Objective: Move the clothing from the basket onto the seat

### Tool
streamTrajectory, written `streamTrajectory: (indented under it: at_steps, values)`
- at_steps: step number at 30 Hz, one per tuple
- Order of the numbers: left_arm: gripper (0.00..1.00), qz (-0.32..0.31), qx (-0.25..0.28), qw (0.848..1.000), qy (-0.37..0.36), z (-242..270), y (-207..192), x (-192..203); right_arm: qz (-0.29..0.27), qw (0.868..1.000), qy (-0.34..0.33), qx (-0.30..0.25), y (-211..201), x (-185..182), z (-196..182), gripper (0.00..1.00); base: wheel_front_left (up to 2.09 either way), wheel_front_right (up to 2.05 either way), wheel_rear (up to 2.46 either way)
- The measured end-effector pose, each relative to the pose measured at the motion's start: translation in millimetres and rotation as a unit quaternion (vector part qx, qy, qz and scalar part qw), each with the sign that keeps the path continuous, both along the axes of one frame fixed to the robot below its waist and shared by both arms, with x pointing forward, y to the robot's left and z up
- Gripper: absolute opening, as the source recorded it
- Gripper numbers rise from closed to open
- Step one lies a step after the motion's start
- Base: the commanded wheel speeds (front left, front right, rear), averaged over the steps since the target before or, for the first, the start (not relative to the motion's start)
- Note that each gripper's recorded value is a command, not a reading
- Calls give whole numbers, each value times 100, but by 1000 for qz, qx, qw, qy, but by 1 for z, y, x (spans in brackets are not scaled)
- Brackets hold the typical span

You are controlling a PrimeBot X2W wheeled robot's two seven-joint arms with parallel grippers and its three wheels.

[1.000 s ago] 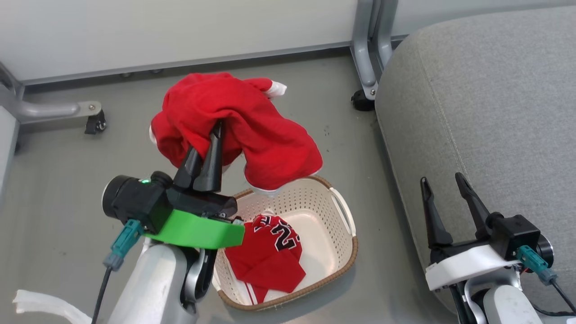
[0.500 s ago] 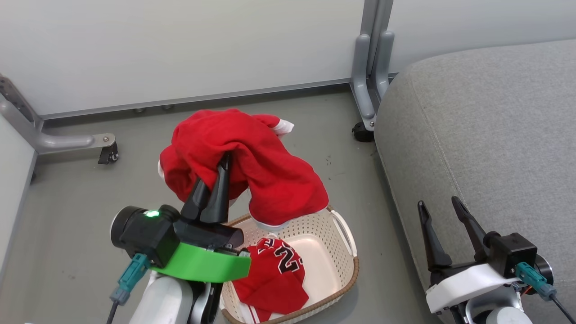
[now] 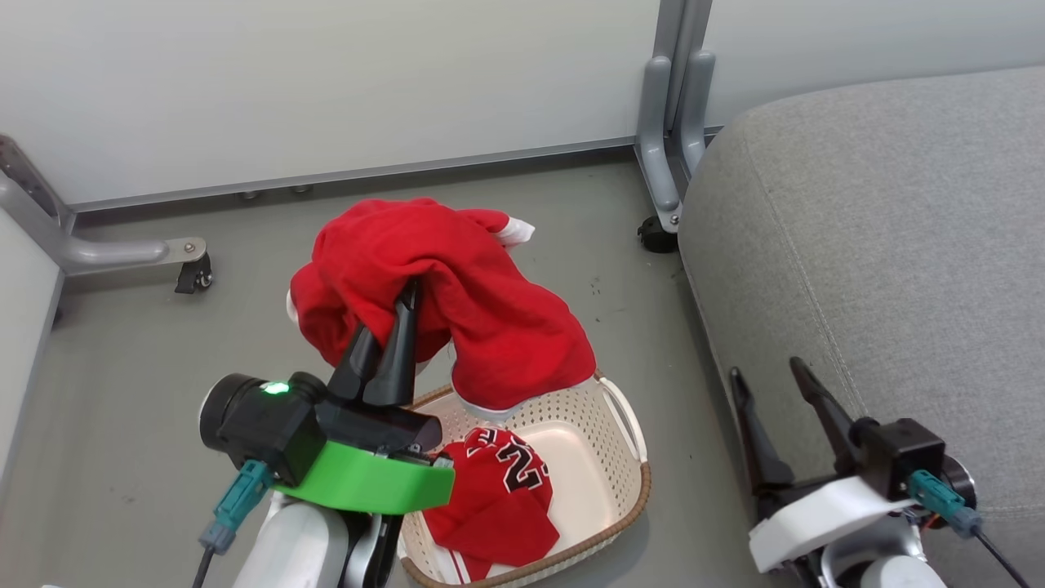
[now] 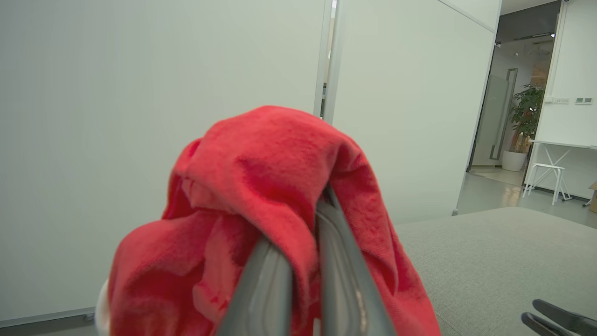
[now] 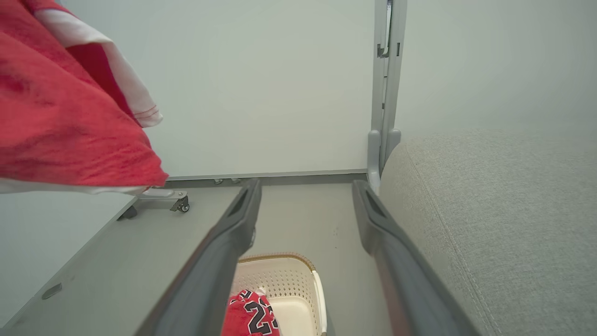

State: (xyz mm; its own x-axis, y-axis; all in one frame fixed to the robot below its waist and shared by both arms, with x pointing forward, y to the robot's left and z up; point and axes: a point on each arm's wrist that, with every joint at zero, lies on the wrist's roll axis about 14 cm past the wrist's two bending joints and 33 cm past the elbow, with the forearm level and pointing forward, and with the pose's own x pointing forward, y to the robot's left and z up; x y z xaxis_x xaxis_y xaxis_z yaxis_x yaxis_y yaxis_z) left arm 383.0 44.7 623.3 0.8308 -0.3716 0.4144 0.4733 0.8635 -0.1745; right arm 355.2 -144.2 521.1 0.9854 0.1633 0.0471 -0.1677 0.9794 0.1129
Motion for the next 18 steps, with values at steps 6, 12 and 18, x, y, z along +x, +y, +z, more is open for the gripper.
streamTrajectory:
  at_steps: [6, 12, 18]
  values:
    - [0, -1, 2, 1000, 4, -3, 0, 2, 82, 996, -22, 2, 48, 6, 23, 100, 0, 0, 0]
    - [0, -3, 4, 1000, 15, -9, 0, 4, 185, 981, -53, 17, 105, 5, 54, 100, 0, 0, 0]
    - [0, -4, 7, 1000, 22, -15, -1, 6, 267, 962, -59, 20, 150, 3, 64, 100, 0, 0, 0]
